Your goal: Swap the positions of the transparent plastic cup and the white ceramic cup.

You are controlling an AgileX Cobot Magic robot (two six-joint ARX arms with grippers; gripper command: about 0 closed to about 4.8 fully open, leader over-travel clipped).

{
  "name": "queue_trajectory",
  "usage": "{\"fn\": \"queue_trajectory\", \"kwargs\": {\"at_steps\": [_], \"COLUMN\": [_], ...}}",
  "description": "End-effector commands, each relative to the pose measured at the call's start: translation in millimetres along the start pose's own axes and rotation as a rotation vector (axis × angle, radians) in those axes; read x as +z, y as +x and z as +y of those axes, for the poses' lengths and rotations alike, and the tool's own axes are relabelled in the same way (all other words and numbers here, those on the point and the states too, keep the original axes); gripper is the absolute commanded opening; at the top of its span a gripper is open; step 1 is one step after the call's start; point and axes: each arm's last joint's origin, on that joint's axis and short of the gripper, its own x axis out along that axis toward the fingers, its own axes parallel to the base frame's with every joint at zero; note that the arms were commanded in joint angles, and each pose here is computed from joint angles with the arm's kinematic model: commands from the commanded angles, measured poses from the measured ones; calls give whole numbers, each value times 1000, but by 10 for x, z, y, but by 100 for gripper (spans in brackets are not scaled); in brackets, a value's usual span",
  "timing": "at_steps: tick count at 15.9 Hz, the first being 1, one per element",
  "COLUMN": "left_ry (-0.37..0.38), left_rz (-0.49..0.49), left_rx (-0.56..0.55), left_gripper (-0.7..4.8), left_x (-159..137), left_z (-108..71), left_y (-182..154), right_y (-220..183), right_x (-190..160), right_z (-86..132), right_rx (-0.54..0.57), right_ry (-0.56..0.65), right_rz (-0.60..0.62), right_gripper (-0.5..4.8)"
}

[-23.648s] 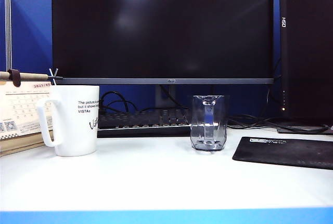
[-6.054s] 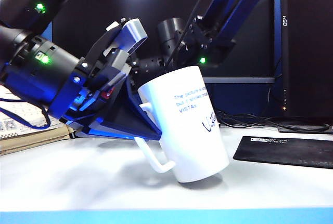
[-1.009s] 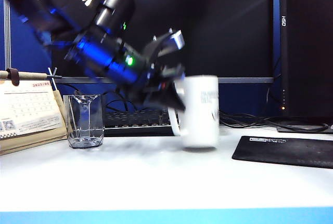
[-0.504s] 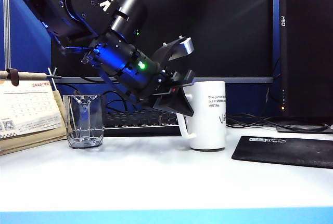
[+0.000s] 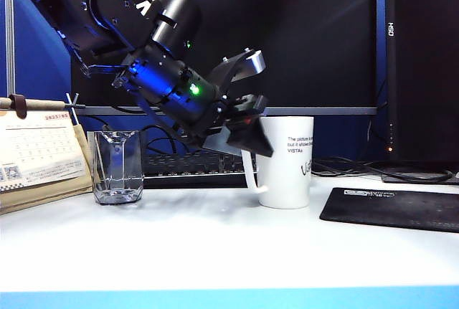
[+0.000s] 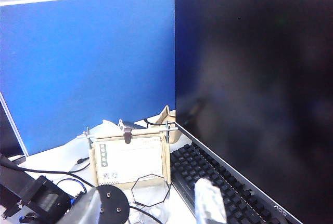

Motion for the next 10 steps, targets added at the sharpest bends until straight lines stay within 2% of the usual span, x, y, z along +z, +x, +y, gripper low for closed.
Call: {"fn": "queue_trajectory", "kwargs": {"at_steps": [1, 4, 5, 6, 10], "left_ry": [-23, -37, -40, -41, -34], "left_rz": [4, 54, 71, 88, 91], "left_rx": [-2, -7, 15, 51, 119], "left_gripper": [316, 388, 455, 479, 479], "left_x": [13, -24, -30, -25, 147], "left_z": [-2, -9, -6, -1, -21], "left_y": [-9, -27, -39, -65, -311], "right_y": [-18, -18, -18, -19, -40], "right_x": [44, 44, 44, 44, 54], "right_z": [26, 26, 26, 27, 55], "right_rx": [4, 4, 4, 4, 2], "right_ry": [-22, -22, -22, -22, -18], "right_rz": [-13, -13, -13, -13, -10], "right_gripper": [238, 238, 238, 238, 238]}}
